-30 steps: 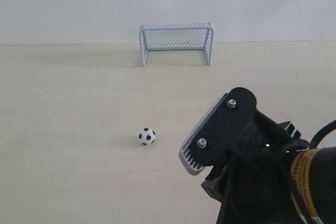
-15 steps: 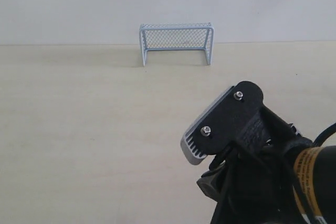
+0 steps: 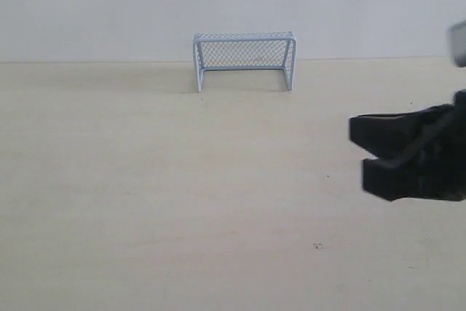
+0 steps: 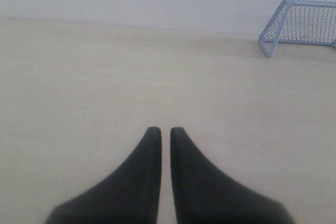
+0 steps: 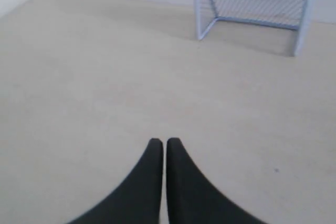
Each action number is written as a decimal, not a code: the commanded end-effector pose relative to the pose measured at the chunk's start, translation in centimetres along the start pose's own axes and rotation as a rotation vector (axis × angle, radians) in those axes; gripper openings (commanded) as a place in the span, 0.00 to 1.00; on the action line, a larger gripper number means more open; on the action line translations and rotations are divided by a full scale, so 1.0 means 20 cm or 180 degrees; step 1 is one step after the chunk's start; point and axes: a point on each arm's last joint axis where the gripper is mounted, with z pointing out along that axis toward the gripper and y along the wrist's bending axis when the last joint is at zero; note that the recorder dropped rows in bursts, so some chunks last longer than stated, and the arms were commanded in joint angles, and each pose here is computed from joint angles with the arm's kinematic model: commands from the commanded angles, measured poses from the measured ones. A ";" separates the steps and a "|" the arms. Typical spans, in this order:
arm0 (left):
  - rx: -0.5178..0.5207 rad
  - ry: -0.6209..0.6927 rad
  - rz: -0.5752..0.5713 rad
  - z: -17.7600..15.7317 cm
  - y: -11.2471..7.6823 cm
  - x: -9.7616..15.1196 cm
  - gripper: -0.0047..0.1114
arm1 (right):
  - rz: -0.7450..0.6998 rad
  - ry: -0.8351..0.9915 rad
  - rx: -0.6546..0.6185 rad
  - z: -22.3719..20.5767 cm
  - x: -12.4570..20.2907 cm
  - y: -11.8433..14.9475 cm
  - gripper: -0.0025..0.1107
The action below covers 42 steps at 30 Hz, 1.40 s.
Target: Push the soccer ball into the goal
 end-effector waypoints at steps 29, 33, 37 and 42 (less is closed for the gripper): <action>0.0003 -0.0034 -0.0042 0.00 0.00 -0.01 0.09 | 0.0744 -0.2051 0.0442 -0.45 0.38 -0.18 0.02; 0.0003 -0.0034 -0.0042 0.00 0.00 -0.01 0.09 | 0.0901 -0.2074 0.0378 -0.45 0.38 -0.18 0.02; 0.0003 -0.0034 -0.0042 0.00 0.00 -0.01 0.09 | 0.0912 -0.2062 0.0470 -0.45 0.38 -0.19 0.02; 0.0003 -0.0034 -0.0042 0.00 0.00 -0.01 0.09 | 0.0419 -0.1747 0.0881 -0.44 0.42 -0.23 0.02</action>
